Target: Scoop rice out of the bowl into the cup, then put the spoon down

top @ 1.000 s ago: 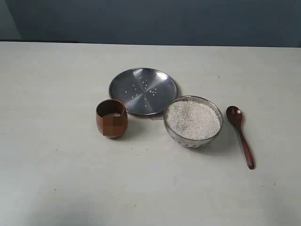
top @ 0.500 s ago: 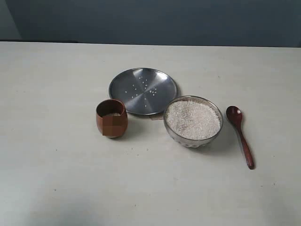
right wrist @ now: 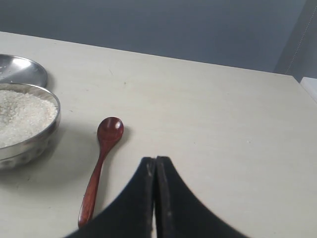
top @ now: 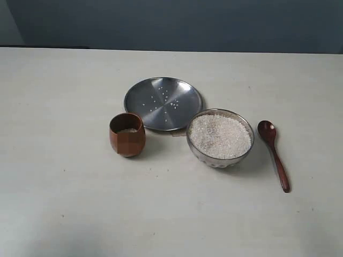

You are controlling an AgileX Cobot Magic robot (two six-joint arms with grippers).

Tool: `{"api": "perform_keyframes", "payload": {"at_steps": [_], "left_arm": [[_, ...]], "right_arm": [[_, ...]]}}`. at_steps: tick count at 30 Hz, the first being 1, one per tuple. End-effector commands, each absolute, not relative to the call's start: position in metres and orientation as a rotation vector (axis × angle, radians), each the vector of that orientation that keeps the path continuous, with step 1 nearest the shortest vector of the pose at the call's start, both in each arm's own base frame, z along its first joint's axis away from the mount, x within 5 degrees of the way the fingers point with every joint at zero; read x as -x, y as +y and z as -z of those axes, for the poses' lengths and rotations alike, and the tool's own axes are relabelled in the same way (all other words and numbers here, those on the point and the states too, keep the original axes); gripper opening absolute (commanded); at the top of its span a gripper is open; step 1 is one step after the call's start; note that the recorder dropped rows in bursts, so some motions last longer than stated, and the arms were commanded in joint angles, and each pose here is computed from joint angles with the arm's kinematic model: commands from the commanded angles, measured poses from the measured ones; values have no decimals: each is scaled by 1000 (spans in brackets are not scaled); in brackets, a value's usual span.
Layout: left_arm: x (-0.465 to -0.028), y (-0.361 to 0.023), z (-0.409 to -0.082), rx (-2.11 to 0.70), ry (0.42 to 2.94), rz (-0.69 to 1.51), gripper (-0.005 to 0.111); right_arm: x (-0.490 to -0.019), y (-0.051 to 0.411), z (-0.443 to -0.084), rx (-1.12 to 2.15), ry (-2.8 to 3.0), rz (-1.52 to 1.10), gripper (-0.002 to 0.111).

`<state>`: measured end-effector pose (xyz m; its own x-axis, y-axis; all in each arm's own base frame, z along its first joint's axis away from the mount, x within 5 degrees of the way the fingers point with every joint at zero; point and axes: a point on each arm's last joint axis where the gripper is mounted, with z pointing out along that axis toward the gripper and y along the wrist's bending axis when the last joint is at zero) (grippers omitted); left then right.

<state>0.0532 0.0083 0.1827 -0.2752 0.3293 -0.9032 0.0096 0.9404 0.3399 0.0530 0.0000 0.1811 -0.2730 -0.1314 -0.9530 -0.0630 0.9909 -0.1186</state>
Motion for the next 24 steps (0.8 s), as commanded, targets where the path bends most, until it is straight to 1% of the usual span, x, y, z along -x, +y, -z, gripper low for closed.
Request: {"api": "perform_keyframes", "payload": {"at_steps": [1, 3, 5, 6, 8, 12, 19, 24], "left_arm": [[-55, 6, -188, -266, 1749, -310, 0], [-56, 4, -193, -231, 1701, -252, 0], [-56, 1, -197, -162, 1661, -153, 0], [-56, -1, -199, -94, 1640, -64, 0], [-56, -2, -200, -28, 1632, 21, 0], [-56, -3, -200, 34, 1630, 99, 0], [-56, -5, -205, 250, 1560, 348, 0], [-56, -5, -207, 264, 1545, 358, 0]], "right_arm": [[-53, 0, -181, 140, 1840, 74, 0], [-53, 0, -181, 139, 1841, 72, 0], [-53, 0, -181, 139, 1841, 72, 0], [-53, 0, -181, 139, 1841, 72, 0], [-53, 0, -181, 139, 1841, 72, 0], [-53, 0, -181, 139, 1841, 72, 0], [-53, 0, -181, 139, 1841, 72, 0], [-54, -3, -186, 207, 1779, 170, 0]]}}
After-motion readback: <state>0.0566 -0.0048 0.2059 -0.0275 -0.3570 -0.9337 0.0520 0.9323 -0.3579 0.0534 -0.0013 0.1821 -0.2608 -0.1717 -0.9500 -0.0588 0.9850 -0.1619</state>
